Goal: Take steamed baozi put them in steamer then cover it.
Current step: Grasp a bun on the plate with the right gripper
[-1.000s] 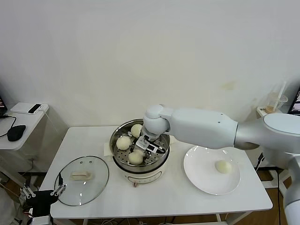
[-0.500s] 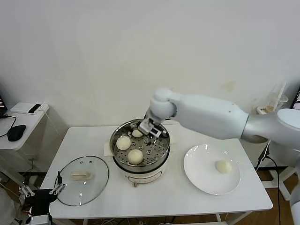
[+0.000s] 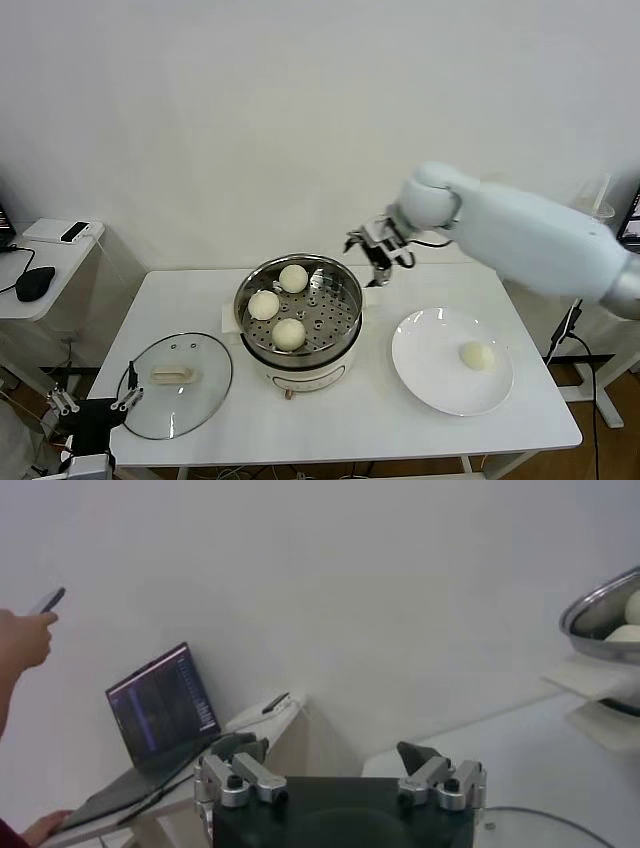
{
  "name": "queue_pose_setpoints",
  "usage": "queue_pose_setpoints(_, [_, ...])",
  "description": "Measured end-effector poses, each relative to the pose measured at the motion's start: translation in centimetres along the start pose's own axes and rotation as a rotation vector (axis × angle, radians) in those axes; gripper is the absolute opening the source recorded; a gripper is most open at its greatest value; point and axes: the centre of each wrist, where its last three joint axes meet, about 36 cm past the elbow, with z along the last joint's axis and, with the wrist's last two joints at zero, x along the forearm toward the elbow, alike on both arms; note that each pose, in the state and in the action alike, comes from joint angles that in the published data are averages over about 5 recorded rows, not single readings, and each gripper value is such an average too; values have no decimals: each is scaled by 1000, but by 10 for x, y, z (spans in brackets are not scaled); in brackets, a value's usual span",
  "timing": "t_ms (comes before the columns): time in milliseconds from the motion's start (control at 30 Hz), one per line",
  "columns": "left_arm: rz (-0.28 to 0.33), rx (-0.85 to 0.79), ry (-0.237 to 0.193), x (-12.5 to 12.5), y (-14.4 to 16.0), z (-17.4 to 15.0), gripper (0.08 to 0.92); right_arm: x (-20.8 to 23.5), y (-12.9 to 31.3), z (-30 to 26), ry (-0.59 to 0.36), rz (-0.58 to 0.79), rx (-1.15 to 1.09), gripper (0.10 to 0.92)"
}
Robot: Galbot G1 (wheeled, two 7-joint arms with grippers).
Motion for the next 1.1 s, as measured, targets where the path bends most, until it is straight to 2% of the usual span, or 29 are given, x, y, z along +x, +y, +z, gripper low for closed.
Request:
queue_pose_setpoints(300, [11,7,-9,1,-4,-3,823,13,70,70,104,-34,-192,823])
queue_pose_setpoints(633, [12,3,-4,2,-3,-2,823,-10,142,123,164,-129,-319,823])
queue_pose_setpoints(1100, [15,-1,4,4,-4,0,823,-45,191,175,236,-173,-431,823])
